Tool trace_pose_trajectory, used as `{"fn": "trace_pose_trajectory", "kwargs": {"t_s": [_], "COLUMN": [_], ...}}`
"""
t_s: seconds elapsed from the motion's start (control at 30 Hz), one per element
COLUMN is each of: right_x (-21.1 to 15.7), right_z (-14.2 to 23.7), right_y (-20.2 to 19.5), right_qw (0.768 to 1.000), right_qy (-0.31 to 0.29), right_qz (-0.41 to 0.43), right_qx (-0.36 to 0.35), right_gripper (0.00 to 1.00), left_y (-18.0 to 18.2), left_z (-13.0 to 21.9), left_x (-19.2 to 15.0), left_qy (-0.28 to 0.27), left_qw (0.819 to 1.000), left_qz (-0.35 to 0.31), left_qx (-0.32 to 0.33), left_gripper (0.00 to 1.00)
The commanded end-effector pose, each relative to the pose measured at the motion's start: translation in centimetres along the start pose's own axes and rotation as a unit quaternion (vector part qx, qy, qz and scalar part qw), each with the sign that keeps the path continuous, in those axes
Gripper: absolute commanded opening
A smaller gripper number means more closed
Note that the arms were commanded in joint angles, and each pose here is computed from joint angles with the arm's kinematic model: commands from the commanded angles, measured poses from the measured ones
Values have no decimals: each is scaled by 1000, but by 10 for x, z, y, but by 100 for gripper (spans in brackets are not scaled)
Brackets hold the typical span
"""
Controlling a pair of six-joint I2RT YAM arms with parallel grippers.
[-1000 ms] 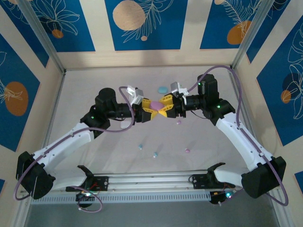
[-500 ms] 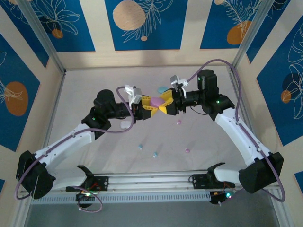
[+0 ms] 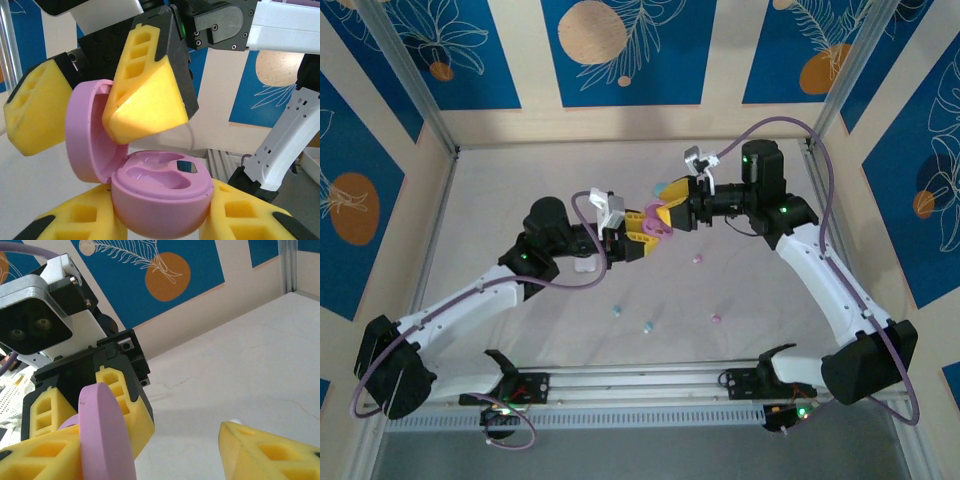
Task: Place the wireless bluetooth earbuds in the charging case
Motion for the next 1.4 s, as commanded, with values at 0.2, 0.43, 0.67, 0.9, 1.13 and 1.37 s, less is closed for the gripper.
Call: {"fn": "trace_pose_trajectory", "kwargs": {"t_s": [0.2,0.43,0.67,0.9,1.13,1.37], "right_x": [19,29,3,-73,-140,-181], "right_z": [10,33,74,92,67,43], "right_y": [18,28,-38,-106,-149,-178], "right_qw": [1000,996,935,842,790,763], "right_qy": [-10,-48,-78,-20,93,144], "right_qz": [-26,-29,-187,-420,-489,-528], "right_qx": [8,-70,-291,-339,-358,-344], "right_gripper": [65,69,62,50,41,34], "left_y": [-4,6,10,9,8,7], "left_z": [5,14,20,23,24,25], "left_x": [10,6,6,8,11,14], "left_qy": [-44,-68,-88,-99,-101,-101], "left_qw": [998,992,987,987,986,986], "left_qz": [-40,-54,-56,-47,-49,-51], "left_qx": [23,86,119,121,124,127], "left_gripper": [21,21,21,21,21,21]}}
Point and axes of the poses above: each hand's point on the last joint's axis, 136 mm out from that joint toward the fingers, its own z axis back along the fingers, its own y axis along the line the jaws close on, x = y × z, the point moved 5 cm from there along z, back along the fingers, and after that the axes turned 3 degrees about -z, right-handed, at the moved point
